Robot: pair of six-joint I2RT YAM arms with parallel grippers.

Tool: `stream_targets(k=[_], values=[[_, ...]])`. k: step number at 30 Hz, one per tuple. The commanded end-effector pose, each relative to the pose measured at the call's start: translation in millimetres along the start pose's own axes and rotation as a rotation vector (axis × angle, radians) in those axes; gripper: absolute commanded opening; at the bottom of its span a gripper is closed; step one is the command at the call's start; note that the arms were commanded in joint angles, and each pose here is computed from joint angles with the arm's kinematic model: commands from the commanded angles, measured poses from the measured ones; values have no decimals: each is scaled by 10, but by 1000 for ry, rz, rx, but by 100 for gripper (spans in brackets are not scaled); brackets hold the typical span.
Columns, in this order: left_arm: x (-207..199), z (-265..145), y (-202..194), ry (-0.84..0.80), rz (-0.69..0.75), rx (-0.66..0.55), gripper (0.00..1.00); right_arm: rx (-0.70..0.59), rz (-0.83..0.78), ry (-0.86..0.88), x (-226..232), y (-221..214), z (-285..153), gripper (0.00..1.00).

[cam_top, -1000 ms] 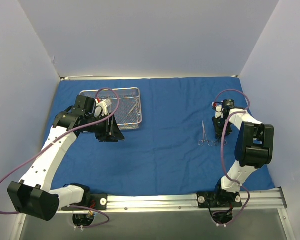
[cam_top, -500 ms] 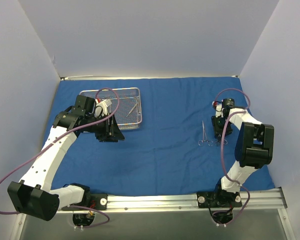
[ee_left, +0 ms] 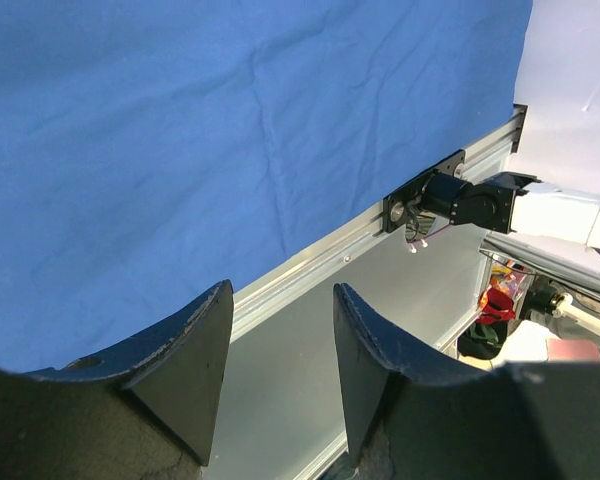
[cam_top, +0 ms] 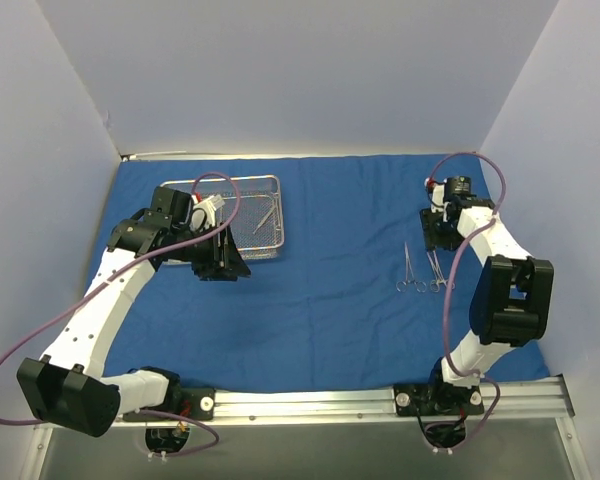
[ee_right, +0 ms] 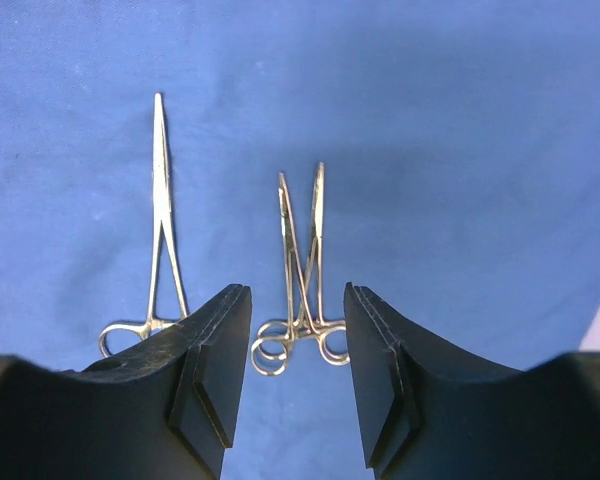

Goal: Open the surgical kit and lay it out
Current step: Place the medical item in the surgical kit, then adjust the medical item in the surgical kit.

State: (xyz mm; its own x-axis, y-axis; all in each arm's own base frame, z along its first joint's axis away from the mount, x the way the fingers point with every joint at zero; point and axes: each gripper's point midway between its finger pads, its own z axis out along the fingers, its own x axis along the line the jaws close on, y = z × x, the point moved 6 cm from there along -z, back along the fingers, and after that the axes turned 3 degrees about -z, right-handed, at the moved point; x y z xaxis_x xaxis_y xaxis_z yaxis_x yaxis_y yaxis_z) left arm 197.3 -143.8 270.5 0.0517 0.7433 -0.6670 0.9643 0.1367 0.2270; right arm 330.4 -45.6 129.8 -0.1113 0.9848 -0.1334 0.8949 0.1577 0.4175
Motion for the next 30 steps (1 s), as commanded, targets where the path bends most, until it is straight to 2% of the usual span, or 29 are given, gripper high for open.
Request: stream_targets(k=[1,16,30], values=[[-171,-117,91,-58,55,-61,53,14,2,19,34,53,78,43],[-68,-150,6,-37,33,-60,53,108,-26,1,8,-101,411,47],[-50,-136,16,-24,35,-46,53,166,-22,23,36,-278,602,41]])
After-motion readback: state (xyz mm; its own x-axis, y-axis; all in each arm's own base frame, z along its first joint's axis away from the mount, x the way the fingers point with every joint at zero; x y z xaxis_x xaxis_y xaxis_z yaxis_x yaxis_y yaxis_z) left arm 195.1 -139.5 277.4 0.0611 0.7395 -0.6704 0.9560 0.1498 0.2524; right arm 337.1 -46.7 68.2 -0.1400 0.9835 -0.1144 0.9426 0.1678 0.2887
